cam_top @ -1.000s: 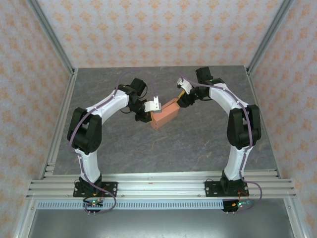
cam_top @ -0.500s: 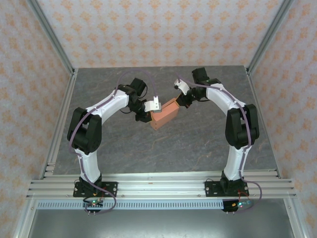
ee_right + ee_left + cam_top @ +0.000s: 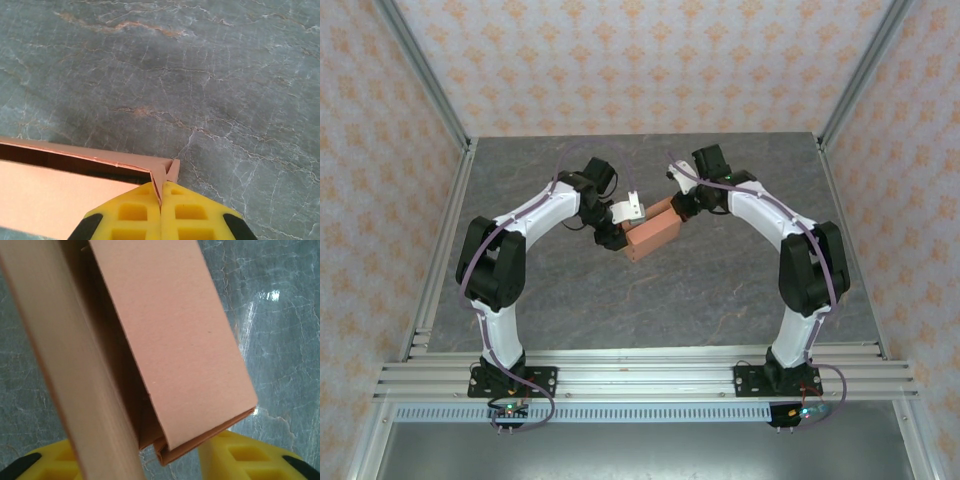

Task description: Fold the paper box

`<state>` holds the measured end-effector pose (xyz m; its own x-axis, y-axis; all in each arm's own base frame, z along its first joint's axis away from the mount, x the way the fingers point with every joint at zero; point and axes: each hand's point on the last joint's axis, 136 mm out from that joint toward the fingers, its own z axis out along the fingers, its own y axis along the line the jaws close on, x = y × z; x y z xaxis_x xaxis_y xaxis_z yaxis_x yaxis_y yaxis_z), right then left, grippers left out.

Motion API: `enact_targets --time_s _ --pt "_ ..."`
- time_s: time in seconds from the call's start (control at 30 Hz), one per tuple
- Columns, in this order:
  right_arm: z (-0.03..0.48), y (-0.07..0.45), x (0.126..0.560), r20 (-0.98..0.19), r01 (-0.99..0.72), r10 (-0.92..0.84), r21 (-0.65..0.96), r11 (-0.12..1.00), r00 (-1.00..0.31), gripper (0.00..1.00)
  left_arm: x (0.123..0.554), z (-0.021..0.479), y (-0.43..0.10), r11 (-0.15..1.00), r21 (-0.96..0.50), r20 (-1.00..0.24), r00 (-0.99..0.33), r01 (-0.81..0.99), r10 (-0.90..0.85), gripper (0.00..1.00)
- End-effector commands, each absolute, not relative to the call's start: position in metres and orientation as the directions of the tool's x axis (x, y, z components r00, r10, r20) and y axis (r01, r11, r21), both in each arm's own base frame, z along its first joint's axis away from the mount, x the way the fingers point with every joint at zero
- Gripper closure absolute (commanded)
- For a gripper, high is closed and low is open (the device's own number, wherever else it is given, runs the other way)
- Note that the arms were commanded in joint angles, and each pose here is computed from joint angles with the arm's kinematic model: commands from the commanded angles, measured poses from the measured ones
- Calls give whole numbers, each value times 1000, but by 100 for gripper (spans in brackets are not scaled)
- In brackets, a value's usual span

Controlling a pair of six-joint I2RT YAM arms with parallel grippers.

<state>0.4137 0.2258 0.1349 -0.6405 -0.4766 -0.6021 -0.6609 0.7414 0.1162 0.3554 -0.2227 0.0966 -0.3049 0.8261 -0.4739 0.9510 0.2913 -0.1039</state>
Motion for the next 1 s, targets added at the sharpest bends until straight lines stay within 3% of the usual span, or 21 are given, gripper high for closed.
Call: enact_targets --time_s 0.0,0.5,0.8,0.97 --pt "125 220 406 -555 -581 -432 117 806 -711 100 360 103 -218 338 -76 -482 -332 938 811 53" --pt "122 221 401 -562 -575 -431 99 812 -706 100 362 109 -218 408 -68 -515 -383 910 767 26" --pt "118 223 399 -562 -571 -425 106 814 -710 100 373 103 -222 440 -26 -505 -391 898 769 23" --pt "119 225 399 -565 -573 -425 106 813 -708 100 382 98 -223 454 0 -481 -398 891 781 33"
